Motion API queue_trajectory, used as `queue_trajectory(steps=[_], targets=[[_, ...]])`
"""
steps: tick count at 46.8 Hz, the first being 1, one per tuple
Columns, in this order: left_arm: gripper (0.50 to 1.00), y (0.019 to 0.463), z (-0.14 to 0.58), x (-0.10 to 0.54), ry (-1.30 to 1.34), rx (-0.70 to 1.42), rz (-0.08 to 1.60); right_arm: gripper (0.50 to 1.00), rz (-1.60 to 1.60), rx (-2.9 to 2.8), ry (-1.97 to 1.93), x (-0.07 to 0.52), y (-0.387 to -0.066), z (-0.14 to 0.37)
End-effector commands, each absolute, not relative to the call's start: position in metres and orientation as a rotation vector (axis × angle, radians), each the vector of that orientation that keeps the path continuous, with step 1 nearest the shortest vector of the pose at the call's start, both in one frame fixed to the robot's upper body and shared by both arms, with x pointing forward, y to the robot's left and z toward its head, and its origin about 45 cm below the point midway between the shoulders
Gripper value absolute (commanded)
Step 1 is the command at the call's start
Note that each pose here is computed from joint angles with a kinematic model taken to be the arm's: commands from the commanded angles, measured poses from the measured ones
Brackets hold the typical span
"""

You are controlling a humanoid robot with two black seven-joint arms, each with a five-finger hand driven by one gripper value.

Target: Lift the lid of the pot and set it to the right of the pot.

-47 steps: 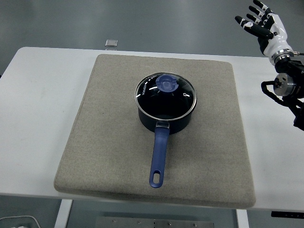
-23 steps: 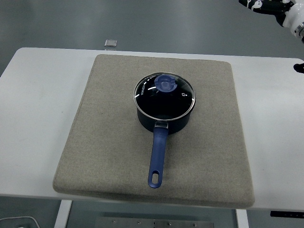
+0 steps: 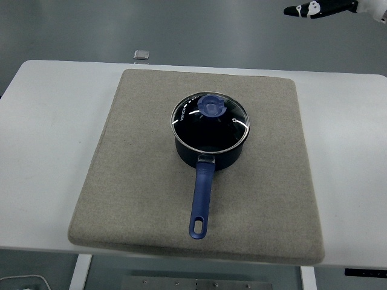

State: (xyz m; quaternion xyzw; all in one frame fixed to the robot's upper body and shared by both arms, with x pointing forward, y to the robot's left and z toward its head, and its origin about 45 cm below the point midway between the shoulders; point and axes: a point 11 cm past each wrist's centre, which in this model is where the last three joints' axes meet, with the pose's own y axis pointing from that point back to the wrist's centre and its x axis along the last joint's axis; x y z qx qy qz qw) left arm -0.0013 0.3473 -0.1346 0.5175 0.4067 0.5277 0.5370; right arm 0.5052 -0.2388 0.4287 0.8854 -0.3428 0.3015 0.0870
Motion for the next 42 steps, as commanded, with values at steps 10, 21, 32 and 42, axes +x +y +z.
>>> queue_trajectory(steps=[10, 21, 32, 42], targets=[[1.0, 0.347, -0.135, -0.001, 0.968, 1.232, 1.256, 0.901, 1.048, 2.626, -0.72, 0.479, -0.19, 0.426], [1.0, 0.347, -0.135, -0.001, 0.969, 1.231, 1.257, 0.901, 1.168, 2.576, -0.593, 0.466, -0.164, 0.418], [1.0, 0.347, -0.135, -0.001, 0.966, 1.231, 1.255, 0.901, 1.238, 2.533, -0.54, 0.459, -0.153, 0.405], [1.0, 0.347, -0.135, -0.001, 0.968, 1.232, 1.256, 0.899, 1.256, 2.523, -0.495, 0.451, -0.145, 0.385]])
